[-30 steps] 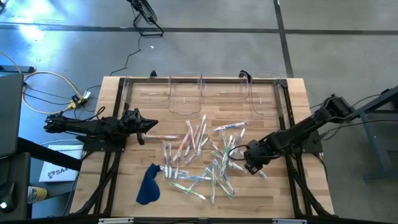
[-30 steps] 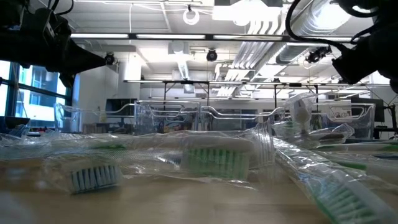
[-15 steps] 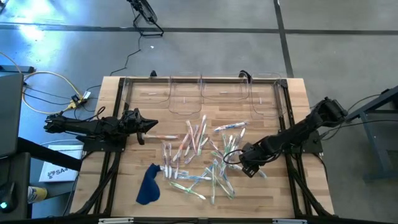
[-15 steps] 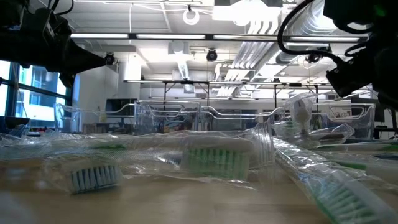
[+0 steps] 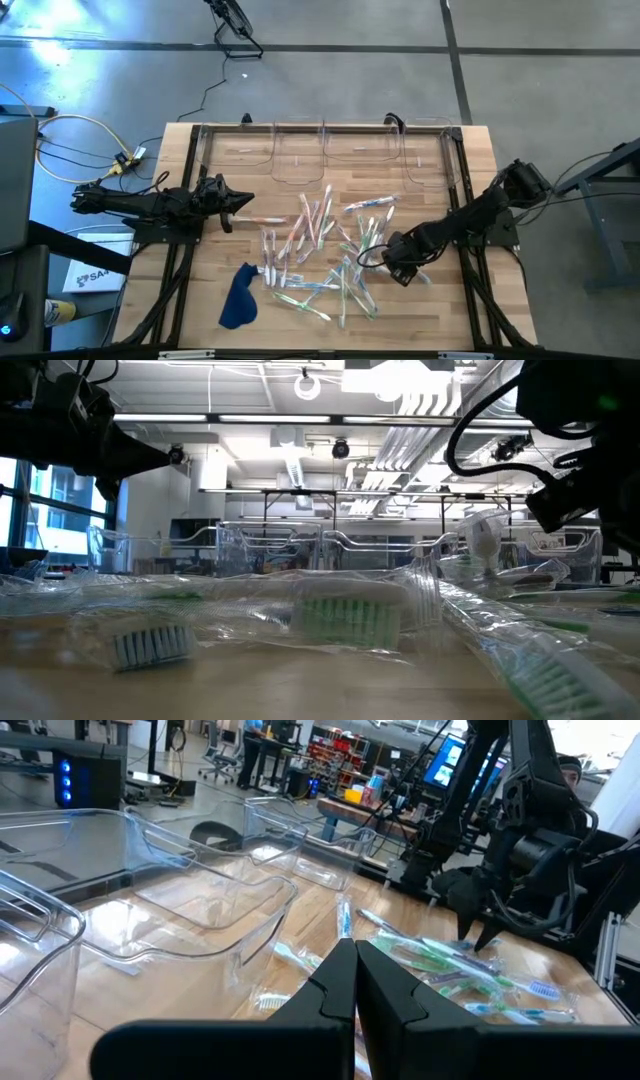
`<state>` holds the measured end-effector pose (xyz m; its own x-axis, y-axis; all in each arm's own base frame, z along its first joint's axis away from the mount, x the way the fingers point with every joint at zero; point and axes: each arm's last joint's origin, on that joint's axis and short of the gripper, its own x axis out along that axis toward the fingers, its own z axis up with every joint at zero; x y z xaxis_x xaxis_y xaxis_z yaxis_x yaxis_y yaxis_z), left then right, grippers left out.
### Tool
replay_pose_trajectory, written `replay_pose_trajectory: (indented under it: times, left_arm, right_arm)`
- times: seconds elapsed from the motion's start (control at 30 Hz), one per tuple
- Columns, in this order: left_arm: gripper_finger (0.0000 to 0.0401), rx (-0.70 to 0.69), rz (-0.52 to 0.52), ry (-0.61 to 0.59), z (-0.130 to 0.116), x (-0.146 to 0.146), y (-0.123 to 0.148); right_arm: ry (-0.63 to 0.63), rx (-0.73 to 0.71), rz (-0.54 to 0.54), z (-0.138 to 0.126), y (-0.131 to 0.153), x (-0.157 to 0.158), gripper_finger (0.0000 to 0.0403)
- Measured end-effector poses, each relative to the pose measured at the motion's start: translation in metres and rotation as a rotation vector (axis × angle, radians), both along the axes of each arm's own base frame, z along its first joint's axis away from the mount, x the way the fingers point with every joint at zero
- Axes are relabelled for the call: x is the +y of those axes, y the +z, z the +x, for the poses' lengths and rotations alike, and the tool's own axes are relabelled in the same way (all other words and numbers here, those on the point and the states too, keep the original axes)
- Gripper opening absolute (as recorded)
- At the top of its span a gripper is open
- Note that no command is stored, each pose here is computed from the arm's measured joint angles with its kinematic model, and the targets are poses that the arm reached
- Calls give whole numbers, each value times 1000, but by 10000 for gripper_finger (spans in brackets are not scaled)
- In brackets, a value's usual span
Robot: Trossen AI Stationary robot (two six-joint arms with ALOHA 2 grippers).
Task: Pick & Place Toothbrushes
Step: Put the blue toothbrush into the left transparent bin
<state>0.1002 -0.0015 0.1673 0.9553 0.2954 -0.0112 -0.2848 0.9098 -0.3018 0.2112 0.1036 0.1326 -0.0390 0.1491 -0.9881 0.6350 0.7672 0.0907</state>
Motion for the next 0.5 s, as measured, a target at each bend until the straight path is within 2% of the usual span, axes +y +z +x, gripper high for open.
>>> replay_pose_trajectory:
  times: [0.13,0.37,0.5]
  left_arm:
    - [0,-1,0,0,0,0,0]
    - [0,-1,0,1,0,0,0]
    - [0,0,0,2,0,0,0]
  right_arm:
    - [4,1,-11,-1,0,-1,113]
    - [7,6,-21,-1,-1,-1,36]
    - [31,5,-20,-1,-1,-1,16]
